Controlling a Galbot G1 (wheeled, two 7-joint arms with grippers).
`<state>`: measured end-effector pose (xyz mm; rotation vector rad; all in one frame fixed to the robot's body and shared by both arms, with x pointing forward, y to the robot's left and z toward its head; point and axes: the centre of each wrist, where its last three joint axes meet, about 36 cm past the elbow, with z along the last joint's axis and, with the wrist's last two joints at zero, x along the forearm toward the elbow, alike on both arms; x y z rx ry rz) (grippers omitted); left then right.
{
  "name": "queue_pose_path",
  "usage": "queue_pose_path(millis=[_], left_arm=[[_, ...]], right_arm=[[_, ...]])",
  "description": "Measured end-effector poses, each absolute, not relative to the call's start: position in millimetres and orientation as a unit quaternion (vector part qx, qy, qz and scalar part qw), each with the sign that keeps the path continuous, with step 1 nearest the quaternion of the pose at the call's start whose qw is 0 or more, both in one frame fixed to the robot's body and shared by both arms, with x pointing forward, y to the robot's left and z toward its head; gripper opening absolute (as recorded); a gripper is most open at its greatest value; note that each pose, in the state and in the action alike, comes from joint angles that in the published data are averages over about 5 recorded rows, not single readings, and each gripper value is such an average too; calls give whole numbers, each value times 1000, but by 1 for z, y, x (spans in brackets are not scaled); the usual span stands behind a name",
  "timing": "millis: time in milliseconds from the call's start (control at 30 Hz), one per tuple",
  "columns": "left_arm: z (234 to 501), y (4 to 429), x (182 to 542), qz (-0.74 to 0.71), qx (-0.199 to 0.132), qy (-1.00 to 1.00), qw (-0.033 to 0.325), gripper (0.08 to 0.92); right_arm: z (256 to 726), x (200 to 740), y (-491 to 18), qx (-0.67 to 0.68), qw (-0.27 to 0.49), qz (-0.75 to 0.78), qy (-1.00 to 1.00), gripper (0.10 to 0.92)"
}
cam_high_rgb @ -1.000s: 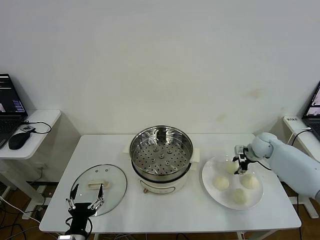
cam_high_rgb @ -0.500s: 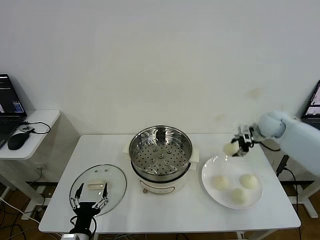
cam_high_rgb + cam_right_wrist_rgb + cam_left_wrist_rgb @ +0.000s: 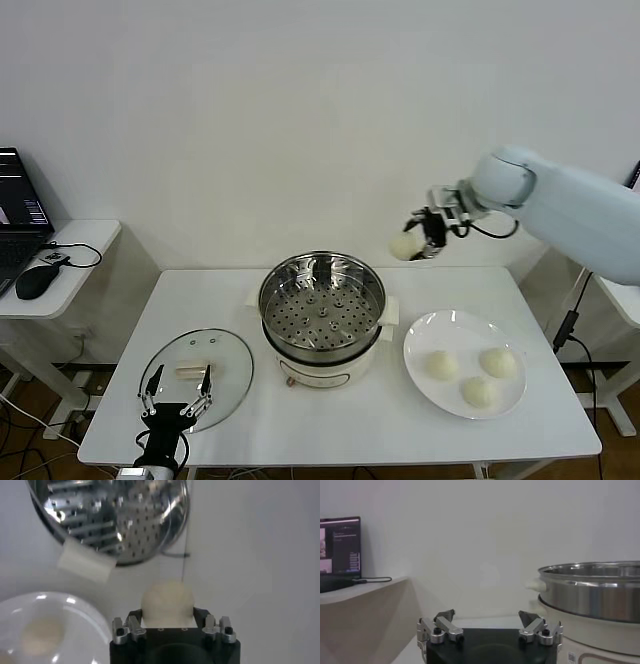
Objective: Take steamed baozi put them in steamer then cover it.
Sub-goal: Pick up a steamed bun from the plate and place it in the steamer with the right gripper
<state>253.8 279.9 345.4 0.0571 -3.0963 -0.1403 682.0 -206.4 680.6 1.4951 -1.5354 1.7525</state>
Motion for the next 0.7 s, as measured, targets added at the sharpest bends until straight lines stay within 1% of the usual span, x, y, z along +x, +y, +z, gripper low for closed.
queue_pose_path(millis=[167,333,500,700], left_arm=[[344,282,252,-47,24,-998,19,823],[342,282,249,-46,28,-998,17,823],[342,282,248,-50,28,-998,14,823],[340,286,245,-55,32,-998,13,823]], right_arm=[[670,683,-158,557,147,656,-489,645],[654,685,-124,573,111,686,-434,645],[638,689,-103,581,75,713,-384,645],[617,698,-90,588,40,736,-333,645]])
